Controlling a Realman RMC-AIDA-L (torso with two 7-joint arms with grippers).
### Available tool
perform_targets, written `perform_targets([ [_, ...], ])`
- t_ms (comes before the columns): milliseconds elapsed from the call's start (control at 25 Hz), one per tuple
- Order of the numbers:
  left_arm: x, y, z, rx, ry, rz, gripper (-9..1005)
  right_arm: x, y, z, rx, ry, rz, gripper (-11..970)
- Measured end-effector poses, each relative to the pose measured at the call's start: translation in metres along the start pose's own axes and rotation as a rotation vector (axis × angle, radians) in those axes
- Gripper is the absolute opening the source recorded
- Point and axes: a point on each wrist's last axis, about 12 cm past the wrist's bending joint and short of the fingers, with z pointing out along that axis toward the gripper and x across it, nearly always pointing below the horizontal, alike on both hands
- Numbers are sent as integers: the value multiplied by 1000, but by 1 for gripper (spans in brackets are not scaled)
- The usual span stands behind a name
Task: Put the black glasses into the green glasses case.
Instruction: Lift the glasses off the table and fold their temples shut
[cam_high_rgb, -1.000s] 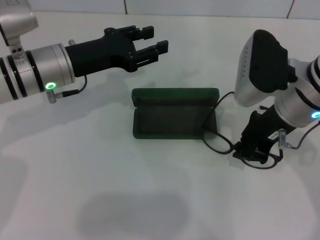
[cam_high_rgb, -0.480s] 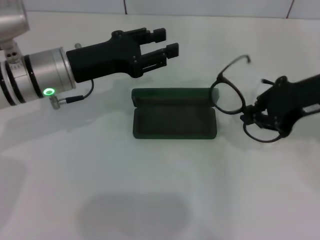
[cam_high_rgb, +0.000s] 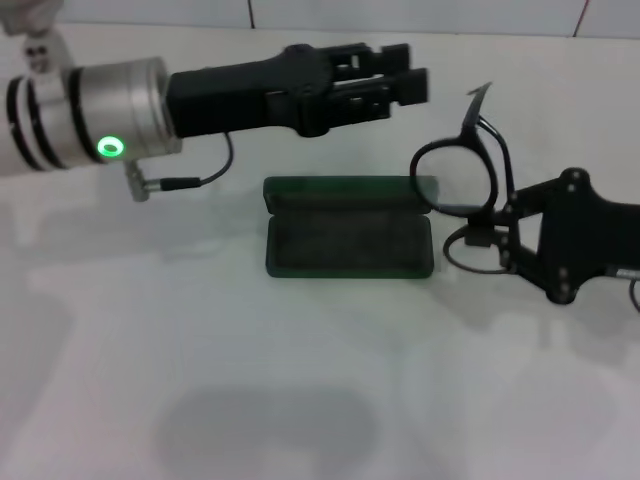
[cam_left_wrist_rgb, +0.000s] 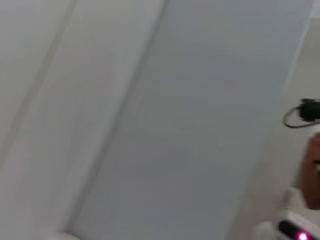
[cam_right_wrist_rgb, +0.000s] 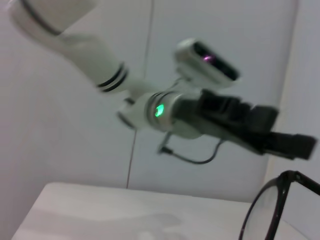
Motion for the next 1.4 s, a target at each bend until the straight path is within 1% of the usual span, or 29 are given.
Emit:
perform_targets([
  [80, -5, 0, 9, 40, 35, -36, 549, 2, 4, 3, -26, 2, -46, 96],
  [160, -8, -1, 17, 77, 61, -49, 549, 1, 6, 5, -42, -2, -69, 97],
  [320, -15, -1, 30, 118, 103, -79, 549, 0, 9, 5, -60, -15, -111, 97],
  [360, -17, -1, 33, 123, 130, -108, 549, 0, 9, 6, -67, -19, -123, 98],
  [440, -16, -1, 35, 122, 151, -128, 549, -1, 10, 6, -78, -22, -143, 98],
  [640, -13, 3, 45, 88, 262, -219, 550, -4, 11, 6, -86, -26, -177, 99],
  [840, -9, 1, 54, 104, 332, -252, 551, -4, 10, 5, -86, -25, -188, 100],
  [960, -7, -1, 58, 117, 349, -257, 551, -4, 10, 5, -85, -24, -189, 100],
  [1040, -9, -1, 58, 118, 338, -256, 551, -4, 11, 4, -86, -25, -195, 101],
  [1120, -13, 1, 55, 108, 290, -252, 551, -4, 12, 2, -85, -30, -208, 101],
  [1240, -18, 6, 42, 67, 214, -245, 552, -5, 16, -5, -76, -58, -232, 102],
  [1360, -18, 10, 29, 23, 179, -245, 552, -10, 21, -14, -84, -115, -268, 102],
  [1400, -17, 14, 25, -10, 174, -244, 552, -12, 23, -16, -91, -132, -280, 102],
])
